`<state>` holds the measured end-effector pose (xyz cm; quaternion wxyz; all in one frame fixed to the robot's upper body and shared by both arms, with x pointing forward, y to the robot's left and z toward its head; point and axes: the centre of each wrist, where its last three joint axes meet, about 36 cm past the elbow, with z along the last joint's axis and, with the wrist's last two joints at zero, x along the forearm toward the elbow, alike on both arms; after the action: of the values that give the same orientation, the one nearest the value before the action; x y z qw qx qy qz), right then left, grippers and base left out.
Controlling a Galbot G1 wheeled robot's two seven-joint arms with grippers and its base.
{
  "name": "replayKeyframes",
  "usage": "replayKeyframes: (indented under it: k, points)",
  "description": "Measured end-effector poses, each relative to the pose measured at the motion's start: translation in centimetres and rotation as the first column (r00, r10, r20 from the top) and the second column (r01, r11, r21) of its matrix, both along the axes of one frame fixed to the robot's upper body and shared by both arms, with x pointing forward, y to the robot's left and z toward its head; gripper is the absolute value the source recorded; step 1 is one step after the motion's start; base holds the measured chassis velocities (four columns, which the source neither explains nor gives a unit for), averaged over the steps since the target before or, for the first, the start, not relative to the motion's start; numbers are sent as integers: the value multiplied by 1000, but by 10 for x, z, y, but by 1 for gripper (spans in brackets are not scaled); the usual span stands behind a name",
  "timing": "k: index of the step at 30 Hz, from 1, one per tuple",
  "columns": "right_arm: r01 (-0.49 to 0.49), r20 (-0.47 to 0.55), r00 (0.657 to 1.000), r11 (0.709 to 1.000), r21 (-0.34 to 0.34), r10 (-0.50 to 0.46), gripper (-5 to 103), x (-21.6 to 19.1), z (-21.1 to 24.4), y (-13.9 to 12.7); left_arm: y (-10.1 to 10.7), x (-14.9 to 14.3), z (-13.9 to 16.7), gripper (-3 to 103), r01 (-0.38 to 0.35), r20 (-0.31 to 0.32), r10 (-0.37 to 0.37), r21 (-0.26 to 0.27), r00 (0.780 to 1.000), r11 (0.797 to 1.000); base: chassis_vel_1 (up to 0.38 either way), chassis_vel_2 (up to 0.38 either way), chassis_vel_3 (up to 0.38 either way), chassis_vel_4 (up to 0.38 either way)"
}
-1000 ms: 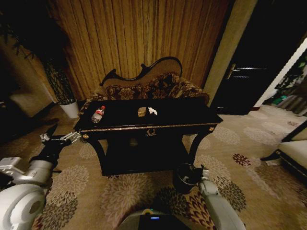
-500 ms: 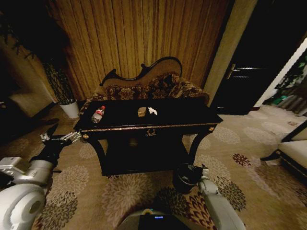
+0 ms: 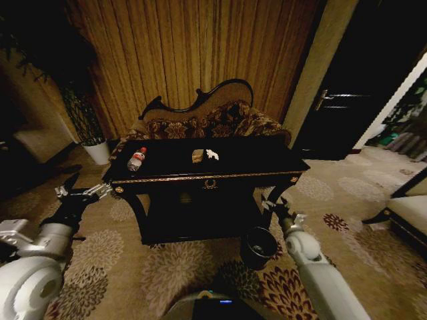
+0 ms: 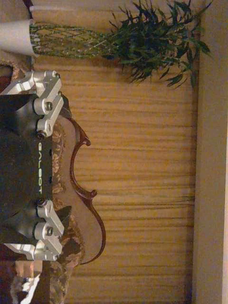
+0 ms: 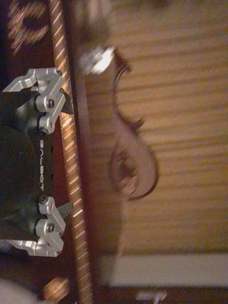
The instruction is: Move to the front of the table and place the trash on the table into the trash bin.
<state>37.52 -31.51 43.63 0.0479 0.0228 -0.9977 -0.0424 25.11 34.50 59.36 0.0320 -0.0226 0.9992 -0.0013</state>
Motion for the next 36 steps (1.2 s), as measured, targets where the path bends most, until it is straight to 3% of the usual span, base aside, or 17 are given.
replayKeyframes:
  k: [4, 12, 36]
  points:
    - [-73, 76, 994, 997, 3, 73, 100, -6, 39, 21, 0, -1, -1, 100, -4, 0, 4, -5, 1000, 1000, 0, 0, 0, 0]
    - [-122, 107, 987, 992, -3, 122, 100, -18, 73, 27, 2, -2, -1, 100, 12, 3, -12, -6, 1000, 1000, 0, 0, 0, 0]
    - [-150, 97, 984, 989, 16, 147, 100, -19, 75, 32, 5, -1, 5, 100, -8, -47, 9, 7, 999, 1000, -54, 55, 51, -56]
